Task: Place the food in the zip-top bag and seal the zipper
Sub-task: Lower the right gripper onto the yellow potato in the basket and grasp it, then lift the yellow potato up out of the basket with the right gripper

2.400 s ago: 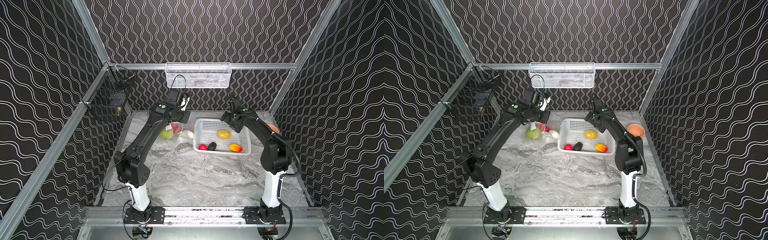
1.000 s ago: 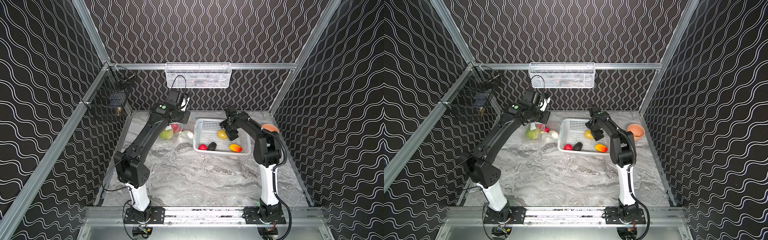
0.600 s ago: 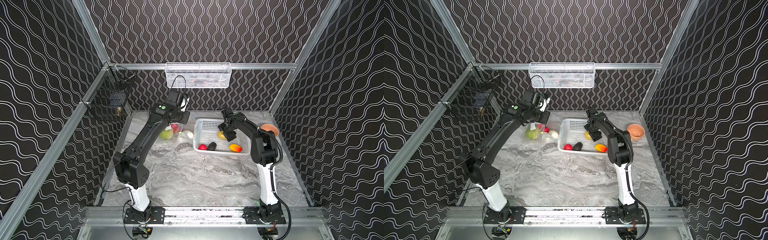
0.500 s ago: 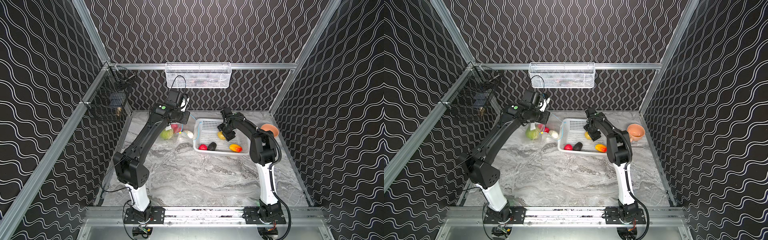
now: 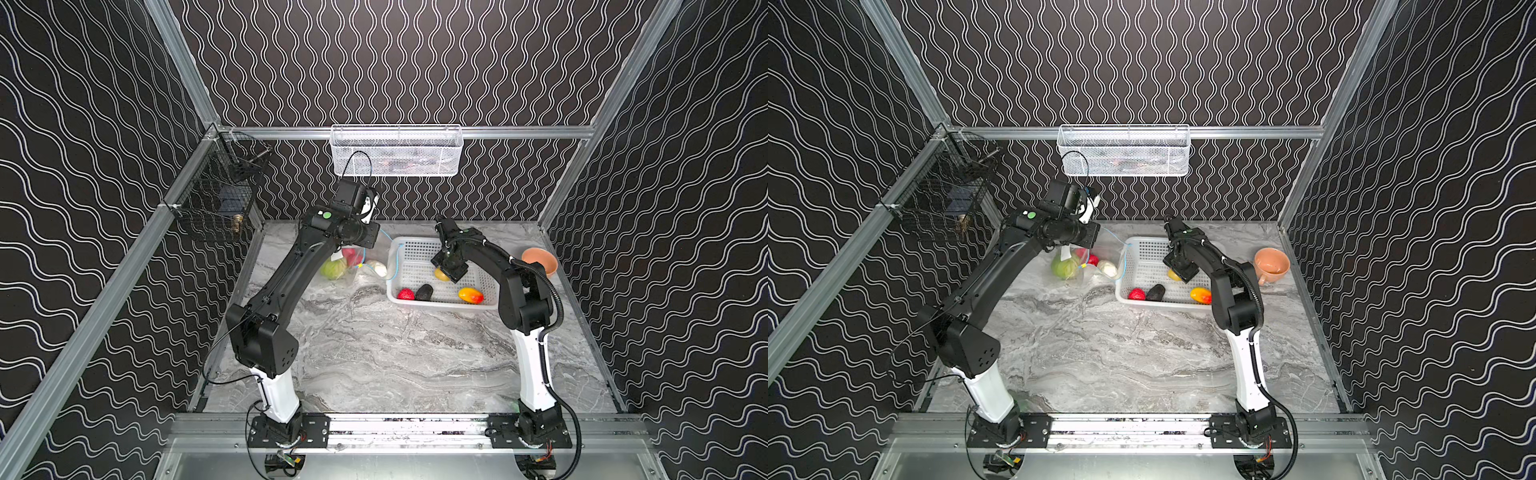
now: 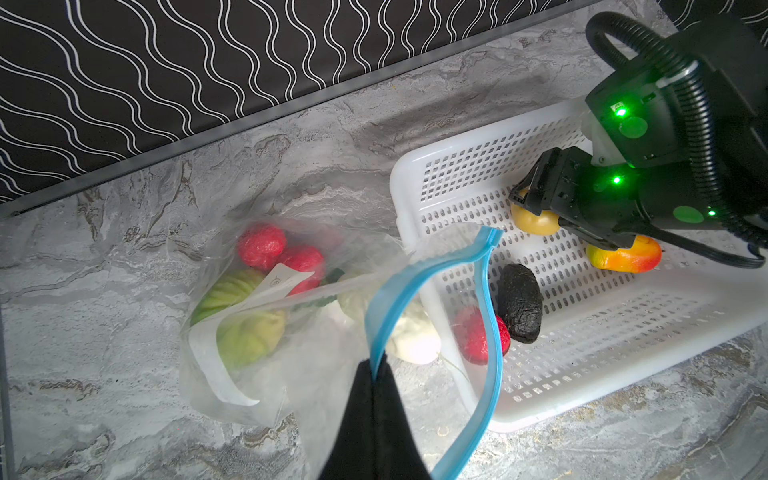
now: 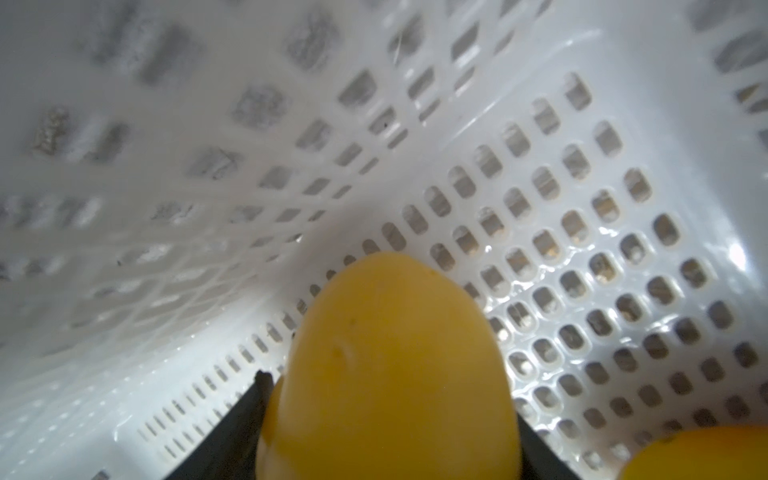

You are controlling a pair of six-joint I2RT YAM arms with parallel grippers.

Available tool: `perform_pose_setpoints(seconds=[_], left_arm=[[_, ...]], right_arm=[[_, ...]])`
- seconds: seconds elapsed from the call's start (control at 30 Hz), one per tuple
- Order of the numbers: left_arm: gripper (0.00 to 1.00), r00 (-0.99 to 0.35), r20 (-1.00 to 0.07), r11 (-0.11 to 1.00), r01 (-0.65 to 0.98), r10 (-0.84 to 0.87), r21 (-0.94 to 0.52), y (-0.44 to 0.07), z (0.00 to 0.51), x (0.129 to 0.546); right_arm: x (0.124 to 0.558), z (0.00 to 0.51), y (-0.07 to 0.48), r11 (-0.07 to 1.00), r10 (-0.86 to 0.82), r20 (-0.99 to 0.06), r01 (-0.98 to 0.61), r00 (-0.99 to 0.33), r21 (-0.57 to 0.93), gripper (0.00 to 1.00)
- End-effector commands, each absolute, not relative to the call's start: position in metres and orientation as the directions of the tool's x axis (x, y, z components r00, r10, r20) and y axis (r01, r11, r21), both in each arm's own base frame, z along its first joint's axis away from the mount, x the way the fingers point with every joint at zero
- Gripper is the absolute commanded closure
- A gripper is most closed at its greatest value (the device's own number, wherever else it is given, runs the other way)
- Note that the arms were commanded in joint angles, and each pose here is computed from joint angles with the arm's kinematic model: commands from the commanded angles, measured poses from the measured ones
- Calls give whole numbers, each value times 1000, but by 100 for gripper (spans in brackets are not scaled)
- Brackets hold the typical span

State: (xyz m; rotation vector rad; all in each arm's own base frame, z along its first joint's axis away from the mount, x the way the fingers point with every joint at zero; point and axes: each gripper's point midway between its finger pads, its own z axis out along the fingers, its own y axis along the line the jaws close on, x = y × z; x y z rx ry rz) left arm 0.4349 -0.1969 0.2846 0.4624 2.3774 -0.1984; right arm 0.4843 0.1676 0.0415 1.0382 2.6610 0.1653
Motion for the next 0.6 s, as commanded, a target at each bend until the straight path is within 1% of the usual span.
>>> perform_pose_setpoints(seconds=[0.0, 0.23, 0.33, 0.47, 0.57], left_arm=[[100, -683, -680, 924, 383, 268, -20, -199, 289, 437], [100, -683, -679, 926, 377, 269, -12, -197, 289, 438], [100, -680, -683, 927, 375, 268, -9, -195, 290, 437], [100, -678, -683, 928, 371, 271, 0, -193, 289, 436], [100, -676, -685, 929, 369, 270, 2, -192, 290, 435]], right_arm=[[488, 49, 166, 767, 641, -267, 608, -719, 204, 36], [487, 61, 164, 796, 604, -319, 566, -730, 213, 36], [489, 67, 168, 803, 595, -338, 535, -729, 261, 36], [491, 72, 179, 798, 593, -330, 482, -734, 362, 36], [492, 76, 185, 790, 596, -331, 458, -732, 408, 37]])
